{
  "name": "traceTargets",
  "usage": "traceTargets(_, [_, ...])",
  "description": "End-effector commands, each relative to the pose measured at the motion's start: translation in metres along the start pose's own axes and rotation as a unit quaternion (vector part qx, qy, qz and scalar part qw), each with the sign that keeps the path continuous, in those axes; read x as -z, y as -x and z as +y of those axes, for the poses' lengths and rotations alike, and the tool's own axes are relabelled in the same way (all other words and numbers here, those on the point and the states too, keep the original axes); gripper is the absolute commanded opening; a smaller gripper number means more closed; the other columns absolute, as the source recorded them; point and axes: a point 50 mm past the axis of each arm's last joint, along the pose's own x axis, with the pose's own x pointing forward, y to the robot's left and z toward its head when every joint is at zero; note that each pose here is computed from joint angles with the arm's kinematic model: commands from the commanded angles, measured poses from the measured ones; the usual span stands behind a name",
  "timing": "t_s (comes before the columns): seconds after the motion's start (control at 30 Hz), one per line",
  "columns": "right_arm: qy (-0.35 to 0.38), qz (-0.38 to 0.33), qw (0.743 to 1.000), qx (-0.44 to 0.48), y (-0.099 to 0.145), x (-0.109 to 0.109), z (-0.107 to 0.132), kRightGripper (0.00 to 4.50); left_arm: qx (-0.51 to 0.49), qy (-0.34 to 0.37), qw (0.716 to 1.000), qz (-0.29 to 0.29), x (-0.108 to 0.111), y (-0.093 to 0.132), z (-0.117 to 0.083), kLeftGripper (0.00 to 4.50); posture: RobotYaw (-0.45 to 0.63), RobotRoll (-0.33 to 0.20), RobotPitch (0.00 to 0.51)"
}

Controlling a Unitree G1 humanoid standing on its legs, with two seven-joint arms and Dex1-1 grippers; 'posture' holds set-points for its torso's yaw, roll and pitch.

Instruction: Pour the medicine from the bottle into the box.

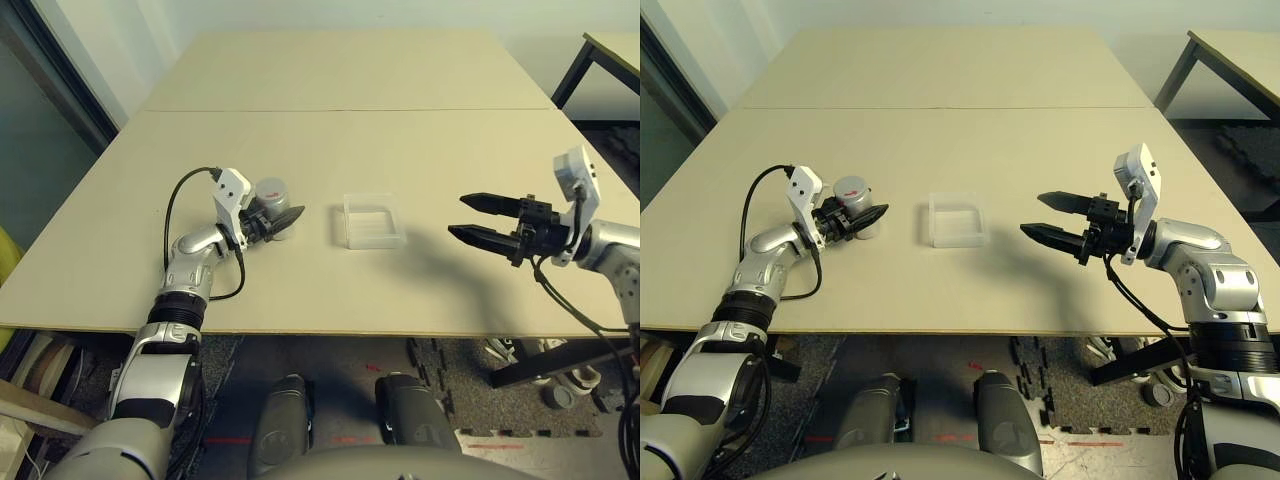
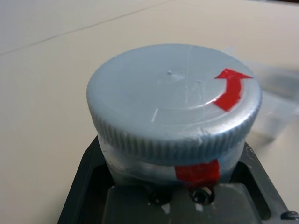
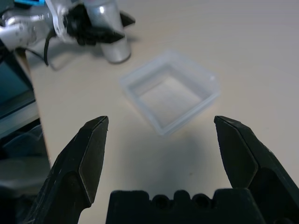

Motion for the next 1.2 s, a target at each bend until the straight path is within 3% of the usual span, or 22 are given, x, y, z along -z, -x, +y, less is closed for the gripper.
traceTargets(0.03, [0.007, 0.026, 1.000, -0.014, -0.009, -0.011, 0.005, 4.50, 0.032, 0.007, 0.999, -0.003, -0.013, 0.001, 0.000, 2.75, -0.12, 0.000, 0.066])
traceTargets(0.3, [0.032, -0.004, 0.996, -0.086, -0.040, -0.051, 0.018, 4.50, 0.138, 0.017, 0.990, 0.010, -0.033, -0.004, -0.008, 2.75, -0.12, 0.000, 0.048])
traceTargets(0.47, [0.036, -0.008, 0.991, -0.132, -0.064, -0.067, 0.023, 4.50, 0.203, 0.022, 0.979, 0.009, -0.047, -0.010, -0.012, 2.75, -0.12, 0.000, 0.033])
traceTargets(0.83, [0.040, -0.019, 0.985, -0.168, -0.115, -0.093, 0.029, 4.50, 0.296, -0.001, 0.954, 0.038, -0.056, -0.028, -0.028, 2.75, -0.11, 0.000, 0.021])
traceTargets(1.2, [0.046, -0.003, 0.978, -0.203, -0.146, -0.095, 0.043, 4.50, 0.326, -0.019, 0.944, 0.037, -0.059, -0.035, -0.039, 2.75, -0.09, 0.000, 0.014])
